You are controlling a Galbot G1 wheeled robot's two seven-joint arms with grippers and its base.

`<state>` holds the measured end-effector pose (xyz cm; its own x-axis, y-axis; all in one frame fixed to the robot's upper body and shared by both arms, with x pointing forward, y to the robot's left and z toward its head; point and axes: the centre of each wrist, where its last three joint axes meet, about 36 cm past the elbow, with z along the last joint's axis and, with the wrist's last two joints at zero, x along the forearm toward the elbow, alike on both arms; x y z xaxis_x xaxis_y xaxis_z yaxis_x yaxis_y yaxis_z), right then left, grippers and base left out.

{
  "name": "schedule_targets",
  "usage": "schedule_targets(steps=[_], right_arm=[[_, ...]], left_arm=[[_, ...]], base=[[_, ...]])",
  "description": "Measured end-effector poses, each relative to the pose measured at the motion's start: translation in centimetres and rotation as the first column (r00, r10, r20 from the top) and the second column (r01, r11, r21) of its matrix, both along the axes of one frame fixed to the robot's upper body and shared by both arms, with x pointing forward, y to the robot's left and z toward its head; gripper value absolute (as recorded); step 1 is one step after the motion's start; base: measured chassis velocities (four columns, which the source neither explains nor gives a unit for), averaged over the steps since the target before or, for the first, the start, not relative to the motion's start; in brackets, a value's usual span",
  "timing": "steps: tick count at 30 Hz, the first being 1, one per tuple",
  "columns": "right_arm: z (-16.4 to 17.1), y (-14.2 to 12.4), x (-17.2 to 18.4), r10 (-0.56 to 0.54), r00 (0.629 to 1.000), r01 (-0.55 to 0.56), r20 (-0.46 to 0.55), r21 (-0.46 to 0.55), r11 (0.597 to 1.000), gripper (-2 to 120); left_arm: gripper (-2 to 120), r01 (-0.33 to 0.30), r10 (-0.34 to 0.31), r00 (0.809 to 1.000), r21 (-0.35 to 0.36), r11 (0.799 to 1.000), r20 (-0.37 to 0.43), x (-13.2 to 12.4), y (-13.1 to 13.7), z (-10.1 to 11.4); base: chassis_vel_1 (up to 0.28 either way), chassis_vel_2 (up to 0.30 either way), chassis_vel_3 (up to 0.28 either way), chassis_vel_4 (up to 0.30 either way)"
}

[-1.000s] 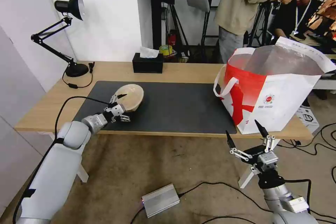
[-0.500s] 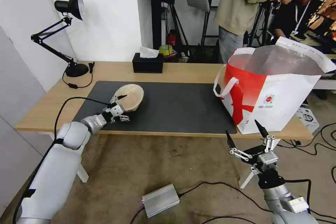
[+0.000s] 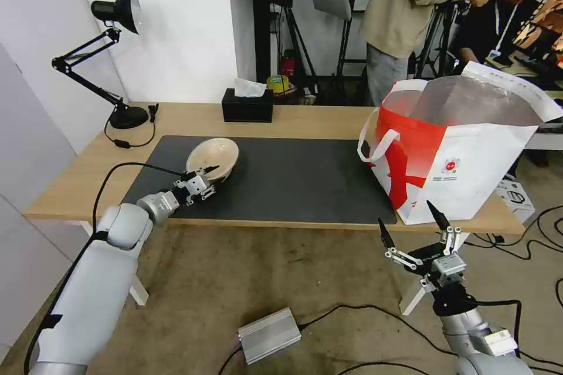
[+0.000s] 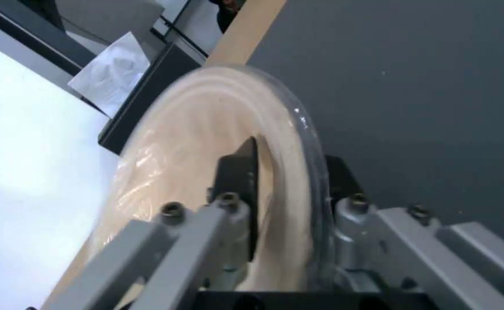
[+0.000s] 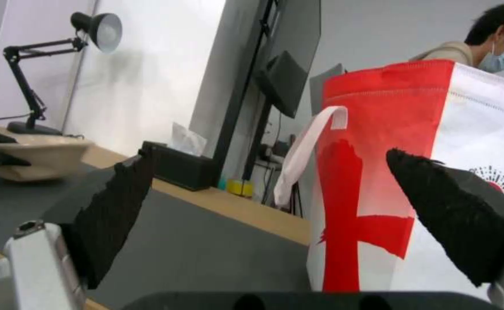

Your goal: Pick up the trash from the table and place it into the takeout bag.

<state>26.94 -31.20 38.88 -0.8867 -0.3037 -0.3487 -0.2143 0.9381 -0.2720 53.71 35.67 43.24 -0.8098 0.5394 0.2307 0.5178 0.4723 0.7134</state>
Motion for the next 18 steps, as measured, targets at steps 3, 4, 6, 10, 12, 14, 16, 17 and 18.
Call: schedule_targets(steps=[3, 4, 6, 10, 12, 14, 16, 17, 18], right_arm=[[0.0, 0.0, 0.0, 0.0, 1.0, 0.0, 0.0, 0.0, 1.0, 100], [0.0, 0.0, 0.0, 0.0, 1.0, 0.0, 0.0, 0.0, 1.0, 100], [0.0, 0.0, 0.0, 0.0, 1.0, 0.0, 0.0, 0.0, 1.0, 100], [0.0, 0.0, 0.0, 0.0, 1.0, 0.0, 0.0, 0.0, 1.0, 100], [0.0, 0.0, 0.0, 0.0, 1.0, 0.0, 0.0, 0.0, 1.0, 100], [0.0, 0.0, 0.0, 0.0, 1.0, 0.0, 0.0, 0.0, 1.0, 100], [0.0, 0.0, 0.0, 0.0, 1.0, 0.0, 0.0, 0.0, 1.0, 100], [0.0, 0.0, 0.0, 0.0, 1.0, 0.0, 0.0, 0.0, 1.0, 100], [0.0, 0.0, 0.0, 0.0, 1.0, 0.0, 0.0, 0.0, 1.0, 100]], left_arm=[[3, 0.0, 0.0, 1.0, 0.004, 1.0, -0.001, 0.19, 0.05, -0.11], [1, 0.0, 0.0, 1.0, 0.004, 1.0, -0.001, 0.21, 0.07, -0.14], [1, 0.0, 0.0, 1.0, 0.004, 1.0, -0.002, 0.24, 0.09, -0.15], [1, 0.004, -0.004, 1.0, 0.006, 1.0, -0.003, 0.34, -0.04, -0.3], [1, 0.006, -0.006, 1.0, 0.006, 1.0, -0.004, 0.43, -0.11, -0.32], [1, 0.009, -0.009, 1.0, 0.006, 1.0, -0.005, 0.63, -0.28, -0.33], [1, 0.01, -0.01, 1.0, 0.005, 1.0, -0.005, 0.67, -0.36, -0.35], [1, 0.011, -0.011, 1.0, 0.002, 1.0, -0.004, 0.72, -0.47, -0.38], [1, 0.012, -0.012, 1.0, 0.001, 1.0, -0.004, 0.73, -0.55, -0.43]], base=[[0.0, 0.0, 0.0, 0.0], [0.0, 0.0, 0.0, 0.0], [0.0, 0.0, 0.0, 0.0], [0.0, 0.0, 0.0, 0.0], [0.0, 0.0, 0.0, 0.0], [0.0, 0.0, 0.0, 0.0], [0.0, 0.0, 0.0, 0.0], [0.0, 0.0, 0.0, 0.0], [0.0, 0.0, 0.0, 0.0]])
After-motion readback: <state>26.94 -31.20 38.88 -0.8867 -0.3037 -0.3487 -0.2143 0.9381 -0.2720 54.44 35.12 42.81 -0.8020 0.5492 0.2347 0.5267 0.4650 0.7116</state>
